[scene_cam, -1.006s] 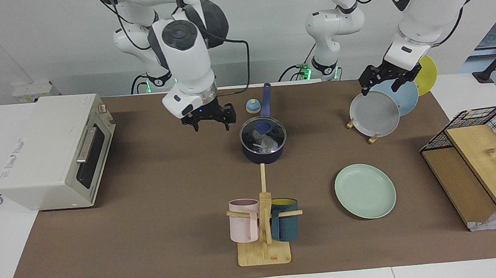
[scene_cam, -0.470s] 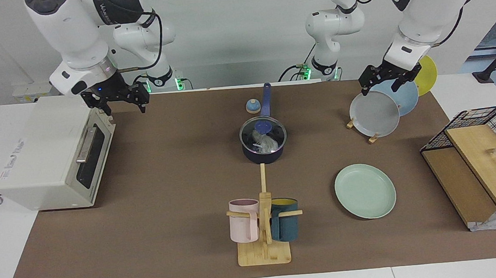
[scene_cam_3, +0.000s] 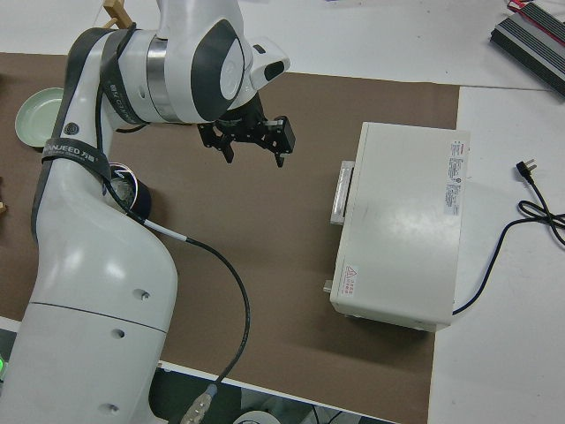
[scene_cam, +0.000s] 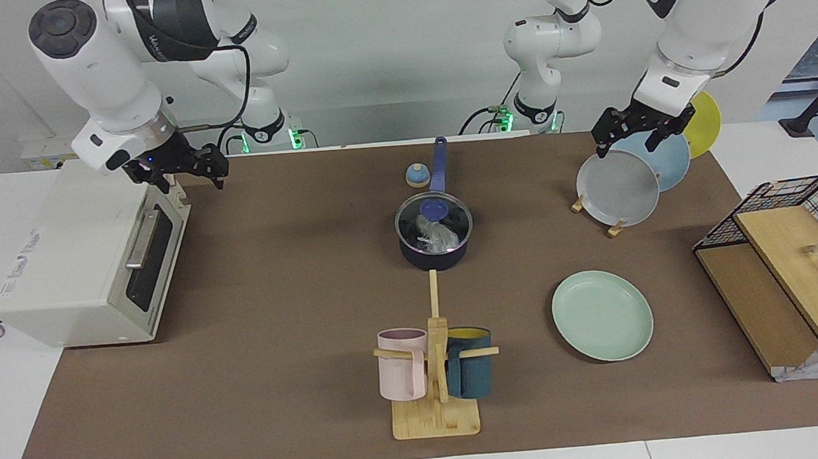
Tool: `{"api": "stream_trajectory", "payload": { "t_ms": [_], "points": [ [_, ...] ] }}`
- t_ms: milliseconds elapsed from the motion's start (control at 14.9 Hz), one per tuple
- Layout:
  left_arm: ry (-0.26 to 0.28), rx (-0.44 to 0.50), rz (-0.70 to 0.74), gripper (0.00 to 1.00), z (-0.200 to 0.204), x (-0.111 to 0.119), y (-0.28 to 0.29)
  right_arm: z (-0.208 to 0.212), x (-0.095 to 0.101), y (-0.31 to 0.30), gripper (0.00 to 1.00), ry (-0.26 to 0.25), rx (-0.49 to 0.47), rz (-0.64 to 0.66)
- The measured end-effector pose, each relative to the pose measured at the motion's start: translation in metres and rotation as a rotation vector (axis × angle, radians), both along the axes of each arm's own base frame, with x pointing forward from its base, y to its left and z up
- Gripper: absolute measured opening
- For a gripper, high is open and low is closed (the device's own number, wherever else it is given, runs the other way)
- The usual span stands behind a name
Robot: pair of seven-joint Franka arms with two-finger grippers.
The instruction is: Transfer vermicelli from plate to pot
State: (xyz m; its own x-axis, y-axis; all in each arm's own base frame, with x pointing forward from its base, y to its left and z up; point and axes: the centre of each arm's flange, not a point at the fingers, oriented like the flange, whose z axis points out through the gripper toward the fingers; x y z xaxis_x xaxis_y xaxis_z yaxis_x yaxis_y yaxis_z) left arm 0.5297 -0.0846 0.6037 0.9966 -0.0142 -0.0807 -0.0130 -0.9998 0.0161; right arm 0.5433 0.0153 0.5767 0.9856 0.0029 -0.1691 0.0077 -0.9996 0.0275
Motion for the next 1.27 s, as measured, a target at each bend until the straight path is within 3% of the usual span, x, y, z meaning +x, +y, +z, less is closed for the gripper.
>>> {"api": "stream_trajectory", "payload": {
  "t_ms": [1274],
  "points": [
    [0.000, 0.000, 0.000, 1.00, 0.000, 0.000, 0.000, 0.007, -0.002, -0.015, 1.00, -0.014, 0.000, -0.027]
  ]
}}
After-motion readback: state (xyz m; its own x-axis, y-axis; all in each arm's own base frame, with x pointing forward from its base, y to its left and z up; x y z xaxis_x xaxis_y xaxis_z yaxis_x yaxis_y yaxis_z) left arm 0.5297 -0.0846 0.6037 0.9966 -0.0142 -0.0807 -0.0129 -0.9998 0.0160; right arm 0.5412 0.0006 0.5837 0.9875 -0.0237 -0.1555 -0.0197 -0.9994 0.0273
